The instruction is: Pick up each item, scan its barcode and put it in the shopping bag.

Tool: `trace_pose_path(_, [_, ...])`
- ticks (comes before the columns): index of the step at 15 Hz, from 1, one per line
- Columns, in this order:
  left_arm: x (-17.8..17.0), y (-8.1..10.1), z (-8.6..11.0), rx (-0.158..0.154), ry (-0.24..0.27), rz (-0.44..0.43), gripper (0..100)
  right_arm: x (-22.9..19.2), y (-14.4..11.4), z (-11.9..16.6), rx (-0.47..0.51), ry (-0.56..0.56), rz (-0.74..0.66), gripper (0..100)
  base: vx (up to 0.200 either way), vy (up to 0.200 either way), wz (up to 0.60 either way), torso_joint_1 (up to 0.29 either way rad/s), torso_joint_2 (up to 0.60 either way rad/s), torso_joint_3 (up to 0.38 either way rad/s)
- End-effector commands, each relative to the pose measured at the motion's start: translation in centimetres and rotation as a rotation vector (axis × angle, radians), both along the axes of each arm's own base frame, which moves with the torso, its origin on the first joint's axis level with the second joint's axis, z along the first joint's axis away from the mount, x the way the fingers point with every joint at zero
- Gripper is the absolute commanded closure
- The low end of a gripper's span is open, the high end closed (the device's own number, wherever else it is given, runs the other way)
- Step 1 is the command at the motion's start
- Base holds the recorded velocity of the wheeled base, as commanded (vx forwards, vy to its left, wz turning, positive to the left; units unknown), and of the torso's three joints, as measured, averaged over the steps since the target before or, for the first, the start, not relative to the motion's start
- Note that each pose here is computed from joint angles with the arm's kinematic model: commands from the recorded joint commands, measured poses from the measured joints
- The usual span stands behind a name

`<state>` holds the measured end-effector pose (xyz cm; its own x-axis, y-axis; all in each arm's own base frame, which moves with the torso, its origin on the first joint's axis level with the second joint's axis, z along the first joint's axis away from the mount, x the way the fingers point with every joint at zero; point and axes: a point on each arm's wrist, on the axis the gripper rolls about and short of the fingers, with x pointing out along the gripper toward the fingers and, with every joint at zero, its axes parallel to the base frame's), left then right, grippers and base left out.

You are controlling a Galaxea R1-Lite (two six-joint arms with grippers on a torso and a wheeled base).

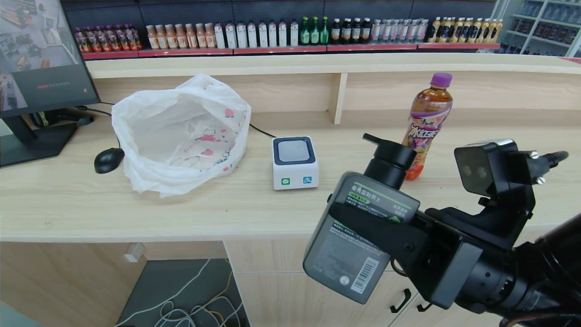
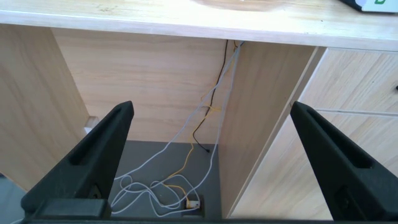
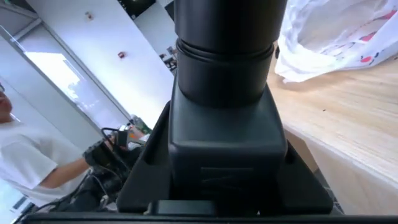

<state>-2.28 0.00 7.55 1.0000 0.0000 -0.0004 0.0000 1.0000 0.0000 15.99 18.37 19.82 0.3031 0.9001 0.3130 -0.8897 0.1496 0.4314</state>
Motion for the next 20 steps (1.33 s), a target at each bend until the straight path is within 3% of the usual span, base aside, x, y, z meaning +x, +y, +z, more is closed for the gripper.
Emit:
trace_pose_path(1, [0.0,0.0,0.0,0.0,0.0,0.0,0,-0.2,0.1,0.0,0.024,0.029,0.022,100,0.0,0.0,0.0,0.0,0.0,0.0])
trace_pose_path(9, [0.0,0.0,0.0,0.0,0.0,0.0,0,-0.1,0.7,1.9,0.137,0.143,0.102,100,0.0,0.0,0.0,0.0,0.0,0.0])
trace_pose_path(20, [0.0,0.0,0.0,0.0,0.0,0.0,0,-0.6,1.1,2.3,0.146,0.135,0.131,100,0.0,0.0,0.0,0.0,0.0,0.0])
